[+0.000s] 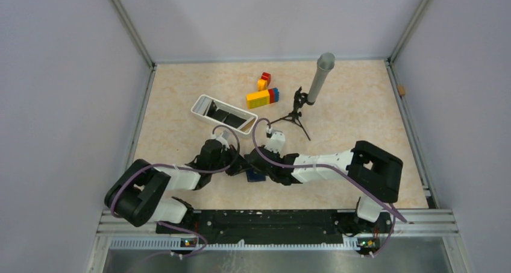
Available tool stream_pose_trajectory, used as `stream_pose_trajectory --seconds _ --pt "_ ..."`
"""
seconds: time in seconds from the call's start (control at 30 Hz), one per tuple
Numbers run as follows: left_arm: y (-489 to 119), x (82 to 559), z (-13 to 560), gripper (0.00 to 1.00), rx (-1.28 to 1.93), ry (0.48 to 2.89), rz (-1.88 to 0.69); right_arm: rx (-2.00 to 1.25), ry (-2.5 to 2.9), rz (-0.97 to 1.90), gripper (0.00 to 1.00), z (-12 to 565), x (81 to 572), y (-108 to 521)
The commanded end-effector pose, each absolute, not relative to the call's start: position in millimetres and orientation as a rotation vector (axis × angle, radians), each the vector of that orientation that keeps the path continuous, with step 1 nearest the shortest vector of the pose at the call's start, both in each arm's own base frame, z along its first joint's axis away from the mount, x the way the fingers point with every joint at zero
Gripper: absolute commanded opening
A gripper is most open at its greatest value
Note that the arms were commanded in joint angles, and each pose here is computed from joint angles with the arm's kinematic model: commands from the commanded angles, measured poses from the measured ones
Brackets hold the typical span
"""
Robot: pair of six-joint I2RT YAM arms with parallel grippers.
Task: Put the credit cards into the card holder
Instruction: Close the card holder at the center of the board.
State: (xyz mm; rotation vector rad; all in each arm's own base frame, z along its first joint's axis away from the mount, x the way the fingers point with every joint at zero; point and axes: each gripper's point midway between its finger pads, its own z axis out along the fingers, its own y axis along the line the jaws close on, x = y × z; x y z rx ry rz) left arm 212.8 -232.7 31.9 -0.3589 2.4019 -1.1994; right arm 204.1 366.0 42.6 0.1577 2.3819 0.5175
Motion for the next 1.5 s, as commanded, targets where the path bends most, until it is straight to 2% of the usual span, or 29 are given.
stream_pose_trajectory --seconds 0.0,0.33,0.63,0.7,0.77,0.8,0.87,1.0,1.13,1.27,1.47 --pt "-198.7 219.5 -11.8 0.00 -0.505 2.447 -0.916 0.119 2.519 0.634 0.00 29.6 143.7 377.9" --pt "-201.0 220.3 -16.6 0.00 -0.564 2.432 -0.948 0.190 2.501 0.584 0.00 25.1 125.5 362.1" --pt "-201.0 212.2 -21.6 0.00 -0.376 2.507 -0.901 -0.007 2.361 0.432 0.00 90.3 158.2 337.1" --pt "-199.0 211.9 -22.8 0.00 -0.324 2.538 -0.860 -0.046 2.383 0.416 0.10 93.7 164.0 327.6" --pt "-196.6 209.4 -24.4 0.00 -0.288 2.576 -0.823 -0.106 2.386 0.418 0.26 98.8 170.3 322.0" --pt "-196.4 209.1 -23.4 0.00 -0.268 2.585 -0.812 -0.129 2.387 0.428 0.31 100.0 175.3 320.5" --pt "-193.0 208.0 -22.9 0.00 -0.237 2.613 -0.768 -0.153 2.397 0.465 0.36 102.0 180.7 320.8" --pt "-185.2 207.3 -14.9 0.00 -0.175 2.645 -0.673 -0.220 2.386 0.575 0.41 102.7 186.3 334.2" --pt "-177.0 204.8 -5.1 0.00 -0.108 2.675 -0.586 -0.301 2.389 0.606 0.42 96.3 190.7 353.4" --pt "-178.4 203.7 0.4 0.00 -0.052 2.703 -0.578 -0.342 2.412 0.609 0.35 87.4 195.8 372.6" --pt "-178.4 202.5 -1.0 0.00 0.004 2.739 -0.546 -0.317 2.433 0.617 0.34 70.2 201.3 377.2"
